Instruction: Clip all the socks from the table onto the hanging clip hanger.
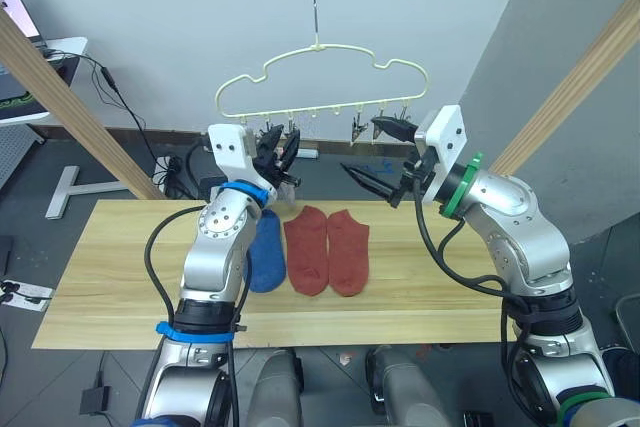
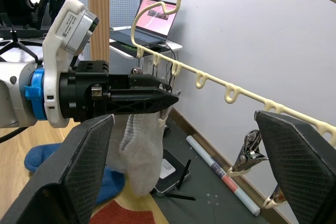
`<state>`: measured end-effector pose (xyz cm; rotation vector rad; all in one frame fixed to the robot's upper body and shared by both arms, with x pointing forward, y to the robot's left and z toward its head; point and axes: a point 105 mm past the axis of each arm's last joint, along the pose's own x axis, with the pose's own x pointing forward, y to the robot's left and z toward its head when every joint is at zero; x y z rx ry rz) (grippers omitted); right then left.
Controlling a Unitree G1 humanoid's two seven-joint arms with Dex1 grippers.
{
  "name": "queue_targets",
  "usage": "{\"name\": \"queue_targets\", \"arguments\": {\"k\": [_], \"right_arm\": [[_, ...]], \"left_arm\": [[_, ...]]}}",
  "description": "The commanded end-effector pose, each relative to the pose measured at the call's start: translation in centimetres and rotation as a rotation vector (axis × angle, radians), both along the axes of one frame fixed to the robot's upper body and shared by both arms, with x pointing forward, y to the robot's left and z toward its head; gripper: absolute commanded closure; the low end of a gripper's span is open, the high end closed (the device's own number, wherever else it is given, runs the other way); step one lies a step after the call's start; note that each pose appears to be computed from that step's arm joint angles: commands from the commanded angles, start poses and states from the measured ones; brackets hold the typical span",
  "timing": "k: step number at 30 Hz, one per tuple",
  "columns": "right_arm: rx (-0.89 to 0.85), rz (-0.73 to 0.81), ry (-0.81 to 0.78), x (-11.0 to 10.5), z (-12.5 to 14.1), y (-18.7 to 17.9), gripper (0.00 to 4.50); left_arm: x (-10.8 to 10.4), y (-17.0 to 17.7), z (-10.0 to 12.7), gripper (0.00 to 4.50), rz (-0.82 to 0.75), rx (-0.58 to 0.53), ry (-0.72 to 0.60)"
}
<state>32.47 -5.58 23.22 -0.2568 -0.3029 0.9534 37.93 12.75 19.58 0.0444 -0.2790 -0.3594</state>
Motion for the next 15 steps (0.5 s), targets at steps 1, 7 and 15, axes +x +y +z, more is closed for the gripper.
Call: {"name": "queue_targets", "arguments": {"k": [1,7,15], "right_arm": [[0.033,-0.003,-0.055,-0.31,1.76,-0.34,0.0],[0.038,-0.01,-0.052,-0.22,1.72,-0.41,0.0],[0.044,-0.017,-0.052,0.02,1.9,-0.5,0.0]], "left_arm": [[-0.27,-0.73,1.26,3.03,-0.033,0.007,-0.056],[-0.27,-1.04,1.09,3.03,-0.038,0.013,-0.054],[-0.36,-1.53,0.48,3.03,-0.046,0.03,-0.041]]}}
